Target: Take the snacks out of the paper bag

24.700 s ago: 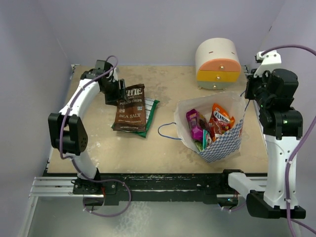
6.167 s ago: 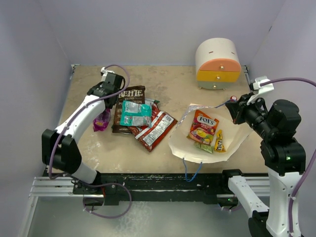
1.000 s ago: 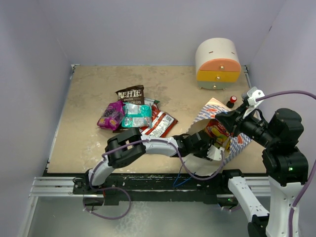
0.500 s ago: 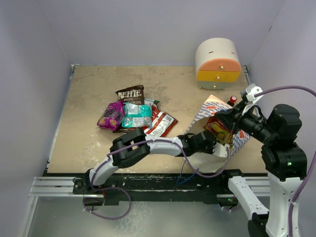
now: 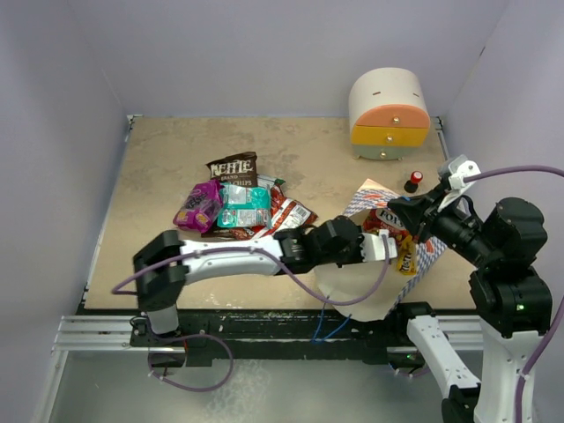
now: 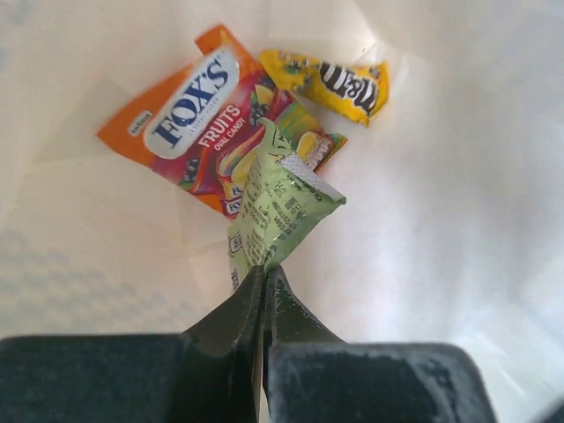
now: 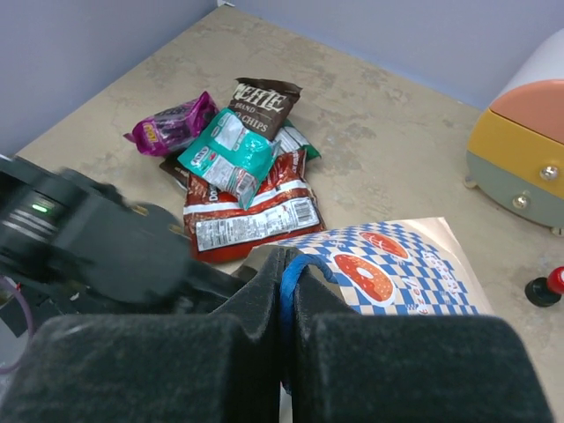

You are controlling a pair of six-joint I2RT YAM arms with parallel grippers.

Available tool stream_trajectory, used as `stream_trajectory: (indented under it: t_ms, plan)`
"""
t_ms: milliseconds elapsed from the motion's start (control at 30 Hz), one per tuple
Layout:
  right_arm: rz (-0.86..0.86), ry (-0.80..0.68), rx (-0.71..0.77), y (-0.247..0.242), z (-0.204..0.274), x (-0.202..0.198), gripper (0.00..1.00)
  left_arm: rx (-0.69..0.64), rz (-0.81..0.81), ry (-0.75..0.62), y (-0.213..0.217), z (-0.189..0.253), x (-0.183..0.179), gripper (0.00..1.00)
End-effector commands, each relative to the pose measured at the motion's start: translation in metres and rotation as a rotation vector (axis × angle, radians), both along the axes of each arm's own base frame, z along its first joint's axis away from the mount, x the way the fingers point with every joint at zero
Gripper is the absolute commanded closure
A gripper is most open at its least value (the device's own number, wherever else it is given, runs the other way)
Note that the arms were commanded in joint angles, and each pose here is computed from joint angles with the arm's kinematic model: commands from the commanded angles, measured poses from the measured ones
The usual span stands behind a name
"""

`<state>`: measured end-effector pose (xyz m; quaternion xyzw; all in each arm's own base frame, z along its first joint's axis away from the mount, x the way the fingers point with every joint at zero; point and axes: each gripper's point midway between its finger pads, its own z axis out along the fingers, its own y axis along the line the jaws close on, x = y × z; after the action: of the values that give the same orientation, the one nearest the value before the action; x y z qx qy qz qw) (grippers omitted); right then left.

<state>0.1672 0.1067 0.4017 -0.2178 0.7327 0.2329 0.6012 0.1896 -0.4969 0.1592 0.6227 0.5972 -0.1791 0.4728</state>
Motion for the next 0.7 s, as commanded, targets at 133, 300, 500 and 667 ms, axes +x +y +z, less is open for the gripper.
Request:
stream_trajectory:
  t_ms: [133,300,500,667]
  plan:
    - [-0.055,-0.096,-0.018,-0.009,0.010,0.007,1.00,-0.160,0.056,0.286,0.077,0.091,-0.071,1.00]
    - [-0.077,-0.114,-0.014,-0.012,0.008,0.013,1.00,-0.294,0.198,0.445,0.138,0.147,-0.088,1.00]
    - [-0.081,-0.114,-0.005,-0.011,0.009,0.026,1.00,-0.289,0.487,0.555,0.208,0.157,-0.085,1.00]
    - [-0.079,-0.095,-0.010,-0.010,0.006,0.030,1.00,-0.297,0.894,0.474,0.270,0.146,-0.043,1.00]
